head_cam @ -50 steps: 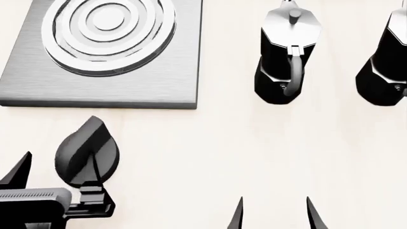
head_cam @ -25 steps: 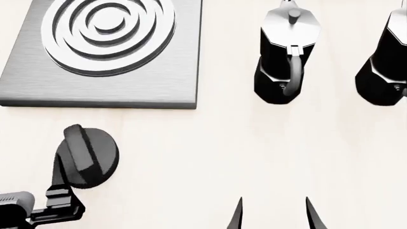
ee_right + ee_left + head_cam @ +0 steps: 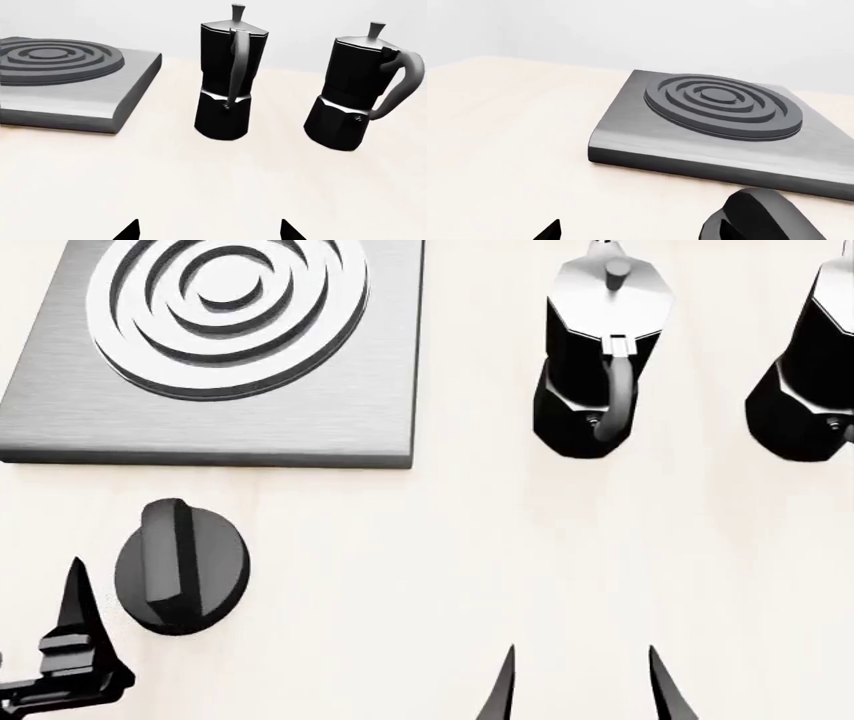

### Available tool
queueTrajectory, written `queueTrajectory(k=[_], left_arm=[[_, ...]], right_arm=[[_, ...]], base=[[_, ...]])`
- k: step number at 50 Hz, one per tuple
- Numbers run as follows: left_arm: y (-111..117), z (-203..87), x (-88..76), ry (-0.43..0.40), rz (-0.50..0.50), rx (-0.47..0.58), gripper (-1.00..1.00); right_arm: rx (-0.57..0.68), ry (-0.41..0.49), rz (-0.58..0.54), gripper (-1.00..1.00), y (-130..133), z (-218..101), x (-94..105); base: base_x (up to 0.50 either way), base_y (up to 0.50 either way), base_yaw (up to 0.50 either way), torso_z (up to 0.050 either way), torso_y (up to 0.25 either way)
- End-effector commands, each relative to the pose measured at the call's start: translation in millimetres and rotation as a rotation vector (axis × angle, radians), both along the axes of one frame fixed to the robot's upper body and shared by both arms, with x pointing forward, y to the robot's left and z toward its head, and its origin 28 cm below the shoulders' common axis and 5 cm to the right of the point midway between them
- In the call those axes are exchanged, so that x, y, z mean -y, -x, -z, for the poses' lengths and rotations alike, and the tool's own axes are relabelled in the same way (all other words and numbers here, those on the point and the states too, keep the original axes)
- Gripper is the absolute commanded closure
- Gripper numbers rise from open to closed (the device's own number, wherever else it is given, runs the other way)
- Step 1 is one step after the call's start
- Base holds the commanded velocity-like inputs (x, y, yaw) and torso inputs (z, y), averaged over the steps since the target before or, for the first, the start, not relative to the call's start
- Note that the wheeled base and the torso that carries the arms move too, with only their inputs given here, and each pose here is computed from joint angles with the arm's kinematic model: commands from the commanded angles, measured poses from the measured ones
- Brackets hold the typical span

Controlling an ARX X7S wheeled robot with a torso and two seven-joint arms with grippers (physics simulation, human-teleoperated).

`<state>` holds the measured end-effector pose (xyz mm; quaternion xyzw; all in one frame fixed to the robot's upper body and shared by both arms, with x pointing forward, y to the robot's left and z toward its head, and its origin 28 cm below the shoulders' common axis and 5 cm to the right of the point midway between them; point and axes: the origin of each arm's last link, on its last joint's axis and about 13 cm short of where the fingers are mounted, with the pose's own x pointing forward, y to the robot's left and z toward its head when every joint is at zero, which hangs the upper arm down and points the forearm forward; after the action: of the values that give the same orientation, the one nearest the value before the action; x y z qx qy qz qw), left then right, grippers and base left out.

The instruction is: Turn off the stove.

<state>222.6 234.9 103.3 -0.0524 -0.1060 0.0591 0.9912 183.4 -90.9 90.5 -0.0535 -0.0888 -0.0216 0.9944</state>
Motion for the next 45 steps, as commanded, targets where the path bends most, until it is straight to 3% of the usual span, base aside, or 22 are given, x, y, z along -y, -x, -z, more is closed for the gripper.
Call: queueTrajectory(k=[1,45], left_arm=[[12,-8,-2.9,-0.005,0.096,0.013,-1.00],[19,-31,6.7,0.039,0.175,0.088,-1.00]], right_arm=[[0.022,-0.010,0.006,-1.00,-8,-10,4.3],[0.099,0.006,-0.001,-1.00,-41,-38,9.3]], base=[[0.00,0.00,0.00,0.000,0.000],[0.00,0.00,0.00,0.000,0.000]])
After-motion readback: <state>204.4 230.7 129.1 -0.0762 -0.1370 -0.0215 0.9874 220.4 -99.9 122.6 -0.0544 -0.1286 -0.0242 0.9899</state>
